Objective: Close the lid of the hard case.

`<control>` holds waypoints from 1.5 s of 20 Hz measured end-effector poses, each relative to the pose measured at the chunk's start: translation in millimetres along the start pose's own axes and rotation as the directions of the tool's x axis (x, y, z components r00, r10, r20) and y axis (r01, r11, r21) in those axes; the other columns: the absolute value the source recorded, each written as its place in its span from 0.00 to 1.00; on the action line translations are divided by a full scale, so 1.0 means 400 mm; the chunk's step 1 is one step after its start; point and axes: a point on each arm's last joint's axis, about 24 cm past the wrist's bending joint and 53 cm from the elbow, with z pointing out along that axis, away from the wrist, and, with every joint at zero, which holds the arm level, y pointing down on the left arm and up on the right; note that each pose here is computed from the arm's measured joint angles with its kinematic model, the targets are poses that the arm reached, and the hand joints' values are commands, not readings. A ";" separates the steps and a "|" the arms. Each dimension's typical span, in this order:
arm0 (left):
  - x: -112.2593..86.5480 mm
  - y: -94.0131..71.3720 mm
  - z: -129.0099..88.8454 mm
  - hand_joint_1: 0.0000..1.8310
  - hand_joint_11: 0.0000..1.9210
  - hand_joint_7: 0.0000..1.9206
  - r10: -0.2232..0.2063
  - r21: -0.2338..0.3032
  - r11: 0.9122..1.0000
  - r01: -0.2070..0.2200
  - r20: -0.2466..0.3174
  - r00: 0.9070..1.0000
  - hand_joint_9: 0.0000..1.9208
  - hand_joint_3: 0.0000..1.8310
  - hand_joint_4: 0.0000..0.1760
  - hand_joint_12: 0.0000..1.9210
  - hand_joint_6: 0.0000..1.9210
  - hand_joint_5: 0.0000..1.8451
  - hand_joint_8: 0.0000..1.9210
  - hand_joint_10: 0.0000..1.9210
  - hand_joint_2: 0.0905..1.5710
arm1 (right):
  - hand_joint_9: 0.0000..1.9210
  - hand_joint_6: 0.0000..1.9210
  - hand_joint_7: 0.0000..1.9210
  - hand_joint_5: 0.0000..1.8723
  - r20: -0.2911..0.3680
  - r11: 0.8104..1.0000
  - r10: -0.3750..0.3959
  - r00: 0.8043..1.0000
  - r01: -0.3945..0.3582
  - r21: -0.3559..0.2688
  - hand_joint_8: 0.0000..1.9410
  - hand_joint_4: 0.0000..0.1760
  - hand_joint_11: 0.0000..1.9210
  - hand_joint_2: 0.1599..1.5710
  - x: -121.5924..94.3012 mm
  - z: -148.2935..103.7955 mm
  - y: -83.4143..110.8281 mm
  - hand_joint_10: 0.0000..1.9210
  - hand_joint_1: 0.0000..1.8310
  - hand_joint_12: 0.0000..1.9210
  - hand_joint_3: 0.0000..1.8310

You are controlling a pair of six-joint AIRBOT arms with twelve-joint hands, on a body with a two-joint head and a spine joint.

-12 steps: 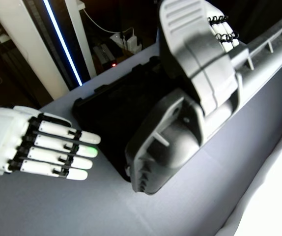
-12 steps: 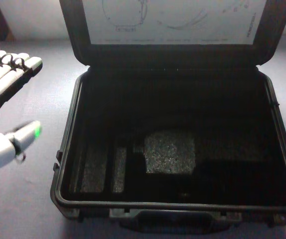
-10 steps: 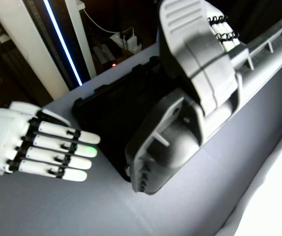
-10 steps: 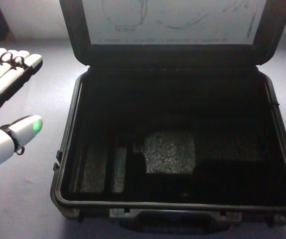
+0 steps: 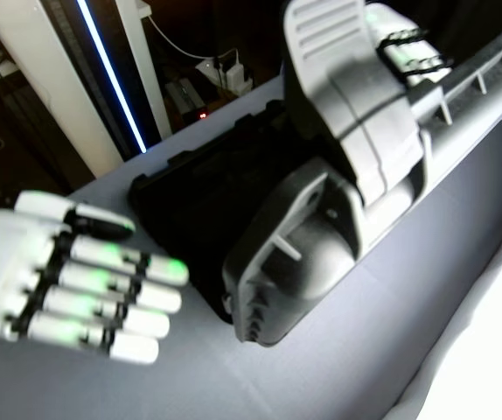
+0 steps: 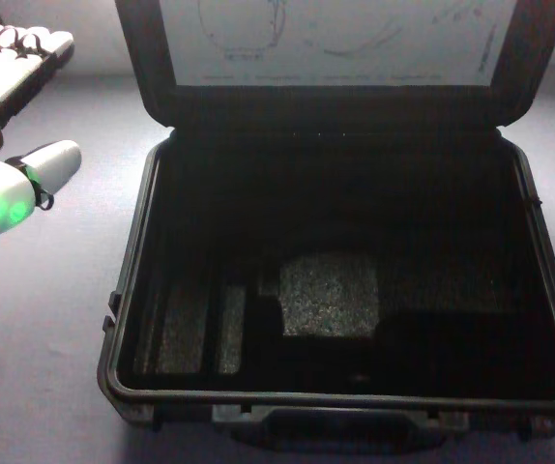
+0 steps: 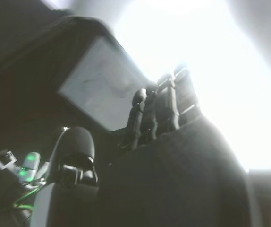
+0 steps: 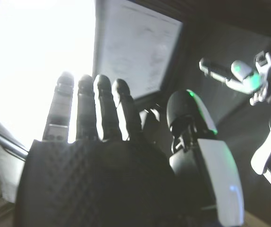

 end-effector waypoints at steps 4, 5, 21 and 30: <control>0.007 0.010 0.061 0.00 0.00 0.00 -0.005 -0.009 1.000 0.005 -0.015 1.000 0.00 0.00 0.00 0.00 0.00 0.00 0.00 0.00 0.98 | 0.00 0.00 0.01 0.04 -0.014 1.000 -0.013 1.000 0.014 0.022 0.00 0.00 0.00 0.89 0.000 0.041 -0.022 0.00 0.00 0.00 0.00; -0.005 0.011 0.078 0.00 0.00 0.00 -0.005 -0.008 1.000 0.005 -0.003 1.000 0.00 0.00 0.00 0.00 0.00 0.00 0.00 0.00 0.96 | 0.00 0.00 0.01 0.04 -0.003 0.999 -0.021 1.000 0.021 0.030 0.00 0.00 0.00 0.91 -0.016 0.051 -0.031 0.00 0.00 0.00 0.01; -0.005 -0.029 0.270 0.00 0.00 0.00 0.052 -0.007 0.999 -0.052 -0.073 0.996 0.00 0.00 0.00 0.00 0.00 0.02 0.00 0.00 0.97 | 0.01 0.01 0.04 0.06 0.026 0.992 -0.114 0.993 0.113 0.054 0.01 0.00 0.01 0.90 -0.075 0.215 -0.013 0.00 0.00 0.00 0.00; -0.022 -0.084 0.184 0.00 0.00 0.01 0.087 0.066 0.994 -0.084 -0.056 0.995 0.00 0.00 0.00 0.00 0.00 0.02 0.00 0.00 0.96 | 0.00 0.00 0.03 0.06 0.038 0.992 -0.113 0.993 0.114 -0.046 0.00 0.23 0.00 0.86 -0.071 0.199 0.088 0.00 0.00 0.00 0.00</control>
